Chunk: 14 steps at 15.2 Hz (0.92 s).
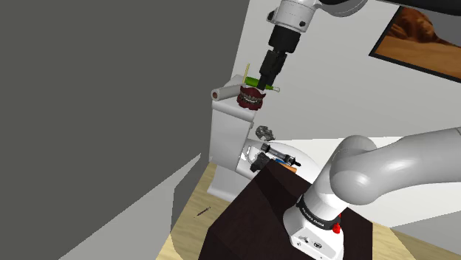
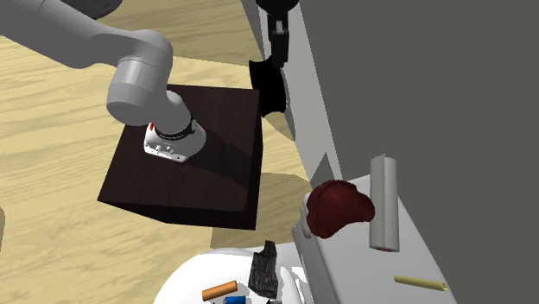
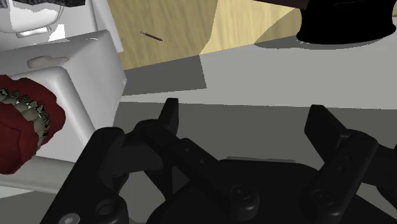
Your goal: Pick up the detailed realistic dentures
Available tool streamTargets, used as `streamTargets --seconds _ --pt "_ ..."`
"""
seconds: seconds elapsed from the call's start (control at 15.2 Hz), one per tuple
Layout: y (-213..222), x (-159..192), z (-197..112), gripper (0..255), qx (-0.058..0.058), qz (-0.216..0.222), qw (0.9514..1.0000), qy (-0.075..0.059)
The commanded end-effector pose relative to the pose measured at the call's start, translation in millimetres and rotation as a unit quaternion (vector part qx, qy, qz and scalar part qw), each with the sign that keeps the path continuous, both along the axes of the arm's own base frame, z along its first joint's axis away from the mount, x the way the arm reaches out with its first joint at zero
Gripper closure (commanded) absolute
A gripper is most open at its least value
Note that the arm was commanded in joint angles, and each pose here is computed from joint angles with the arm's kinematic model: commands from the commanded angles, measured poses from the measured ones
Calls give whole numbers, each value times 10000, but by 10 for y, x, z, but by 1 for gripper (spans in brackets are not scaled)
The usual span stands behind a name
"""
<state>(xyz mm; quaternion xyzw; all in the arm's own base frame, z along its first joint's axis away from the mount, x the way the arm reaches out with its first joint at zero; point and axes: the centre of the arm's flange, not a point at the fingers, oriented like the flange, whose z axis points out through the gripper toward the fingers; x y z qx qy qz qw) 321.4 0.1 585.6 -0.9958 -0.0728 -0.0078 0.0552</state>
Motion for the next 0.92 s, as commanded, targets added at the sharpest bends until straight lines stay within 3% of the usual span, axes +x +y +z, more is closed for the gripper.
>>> streamTargets --seconds 0.0,0.86 --pt "0 0 0 0 0 0 10000 0" --pt "-1344 1216 -452 0 289 -503 9971 482"
